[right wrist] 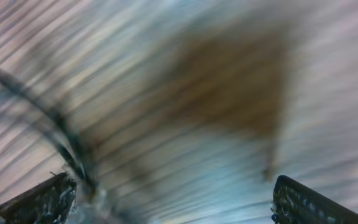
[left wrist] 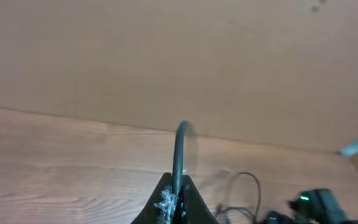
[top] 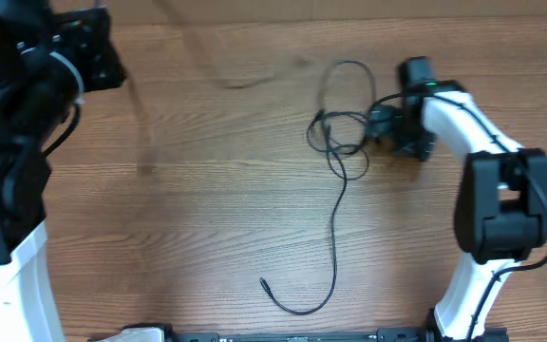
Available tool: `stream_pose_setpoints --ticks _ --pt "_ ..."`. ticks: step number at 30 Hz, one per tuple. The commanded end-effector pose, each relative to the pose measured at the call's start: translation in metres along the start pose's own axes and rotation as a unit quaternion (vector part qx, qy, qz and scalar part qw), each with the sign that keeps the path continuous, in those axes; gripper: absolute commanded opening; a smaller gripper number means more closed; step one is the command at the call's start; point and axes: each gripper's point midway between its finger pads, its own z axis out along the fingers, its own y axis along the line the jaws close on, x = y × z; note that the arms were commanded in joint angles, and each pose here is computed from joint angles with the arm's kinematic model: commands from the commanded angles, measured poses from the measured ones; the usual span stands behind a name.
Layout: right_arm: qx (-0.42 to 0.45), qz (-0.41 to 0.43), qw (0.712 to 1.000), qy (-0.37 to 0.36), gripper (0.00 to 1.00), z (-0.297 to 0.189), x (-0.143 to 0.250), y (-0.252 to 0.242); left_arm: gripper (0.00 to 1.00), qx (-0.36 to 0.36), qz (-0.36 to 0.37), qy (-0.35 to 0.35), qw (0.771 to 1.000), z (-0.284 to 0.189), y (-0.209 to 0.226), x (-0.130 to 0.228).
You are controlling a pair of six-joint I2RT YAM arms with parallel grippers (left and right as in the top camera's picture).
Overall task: Untangle cables
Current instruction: 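Raise the single cable strand high with the left gripper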
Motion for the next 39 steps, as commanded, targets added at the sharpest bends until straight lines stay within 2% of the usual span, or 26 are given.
stream_pose_setpoints --ticks 1,6,11,17,18,20,23,25,27,30,37,39 --pt "0.013 0.054 0.998 -0.014 1.00 -0.010 -0.022 -0.035 0.04 -0.008 -0.023 0.000 1.000 -0.001 0.009 -0.002" --pt "-0.043 0.020 0.998 0.032 1.00 -0.013 -0.018 -0.044 0.04 0.001 -0.030 0.032 0.999 0.015 0.009 0.010" --pt "-0.055 -0.010 0.998 0.035 1.00 -0.013 -0.016 -0.039 0.04 0.047 -0.007 0.076 0.996 0.042 0.000 0.025" --pt "-0.055 -0.015 0.998 0.039 1.00 -0.029 -0.009 -0.039 0.04 0.030 0.068 0.095 0.993 0.067 0.017 0.033" --pt "-0.056 -0.016 0.998 0.036 1.00 -0.035 -0.009 -0.039 0.04 0.012 0.076 0.093 0.993 0.071 0.026 0.032" --pt "-0.060 -0.017 0.998 0.028 1.00 -0.046 -0.009 -0.038 0.04 -0.069 0.082 0.085 0.991 0.076 0.060 0.026" --pt "-0.066 -0.018 0.998 0.012 1.00 -0.065 -0.010 -0.036 0.04 -0.217 0.086 0.074 0.970 0.079 0.120 0.016" --pt "-0.069 -0.019 0.997 0.006 1.00 -0.075 -0.009 -0.036 0.04 -0.313 0.090 0.067 0.943 0.078 0.159 0.010" --pt "-0.073 -0.021 0.997 0.008 1.00 -0.082 -0.004 -0.035 0.04 -0.413 0.074 0.051 0.906 0.072 0.199 0.004" --pt "-0.079 -0.026 0.996 0.020 1.00 -0.086 0.005 -0.030 0.04 -0.503 0.041 0.030 0.863 0.066 0.244 0.001" --pt "-0.090 -0.055 0.994 0.029 1.00 -0.086 0.018 -0.007 0.04 -0.562 0.010 0.034 0.826 0.084 0.323 0.011" --pt "-0.095 -0.068 0.993 0.024 1.00 -0.086 0.020 0.003 0.04 -0.575 -0.018 0.036 0.817 0.086 0.344 0.022"
